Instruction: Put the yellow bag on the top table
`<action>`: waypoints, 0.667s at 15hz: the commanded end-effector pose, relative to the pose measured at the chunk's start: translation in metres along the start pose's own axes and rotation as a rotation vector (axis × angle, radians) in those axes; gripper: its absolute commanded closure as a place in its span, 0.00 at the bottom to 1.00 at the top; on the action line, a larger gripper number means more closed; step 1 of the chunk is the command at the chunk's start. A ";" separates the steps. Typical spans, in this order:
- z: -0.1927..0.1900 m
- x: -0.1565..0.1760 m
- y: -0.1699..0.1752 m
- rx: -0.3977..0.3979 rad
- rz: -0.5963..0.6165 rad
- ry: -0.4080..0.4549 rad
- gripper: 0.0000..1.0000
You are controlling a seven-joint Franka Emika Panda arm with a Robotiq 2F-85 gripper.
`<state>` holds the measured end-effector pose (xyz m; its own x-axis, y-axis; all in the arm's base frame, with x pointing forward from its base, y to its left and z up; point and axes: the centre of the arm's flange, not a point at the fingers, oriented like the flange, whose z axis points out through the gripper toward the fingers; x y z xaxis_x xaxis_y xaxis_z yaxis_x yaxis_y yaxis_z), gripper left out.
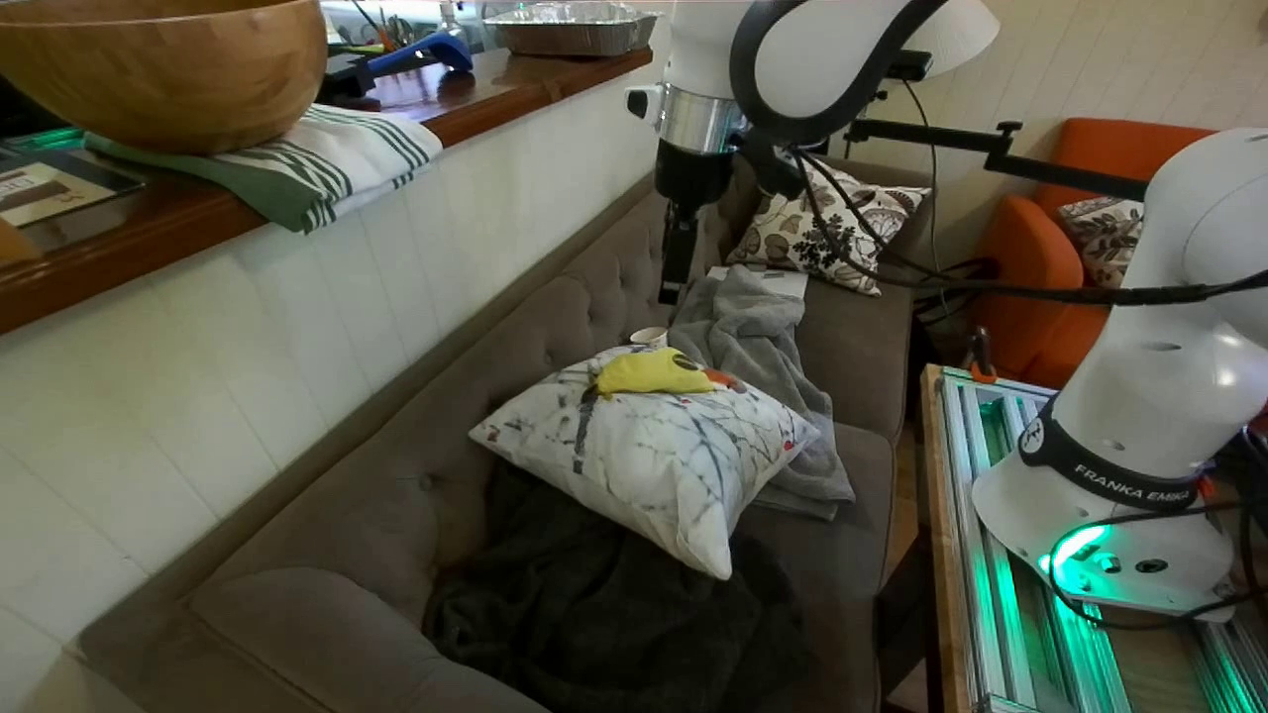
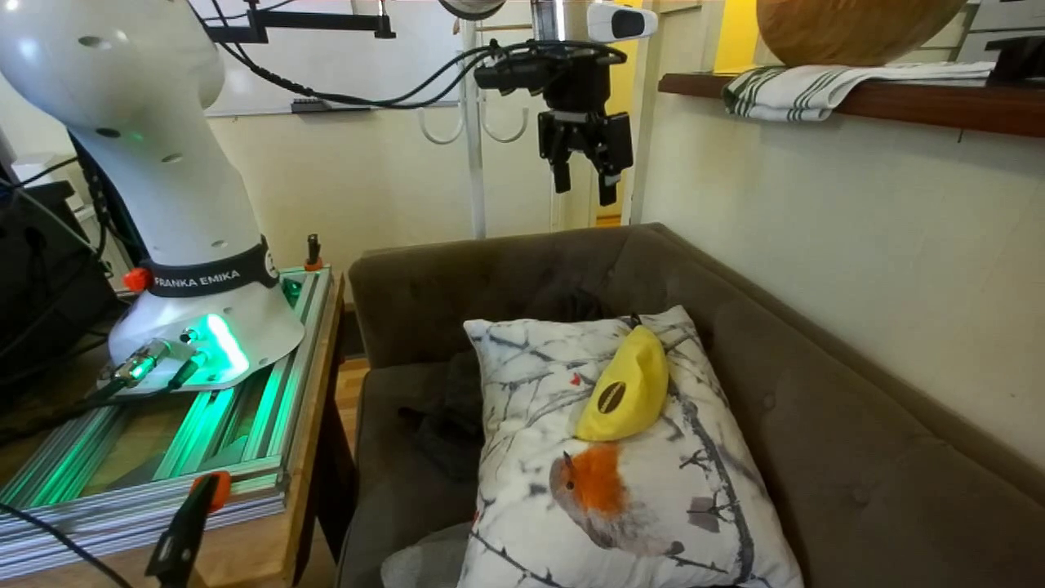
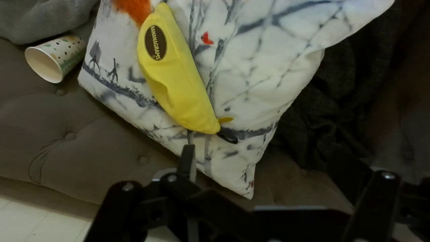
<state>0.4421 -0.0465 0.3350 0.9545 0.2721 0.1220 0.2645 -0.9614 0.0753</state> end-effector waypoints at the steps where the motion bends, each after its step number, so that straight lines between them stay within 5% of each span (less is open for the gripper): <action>1: 0.026 0.014 0.026 -0.040 0.026 0.008 0.00; 10: 0.158 0.019 0.095 0.034 0.040 -0.107 0.00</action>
<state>0.4762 -0.1244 0.2262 0.9777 0.2086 0.0224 0.2066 -0.9758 0.0721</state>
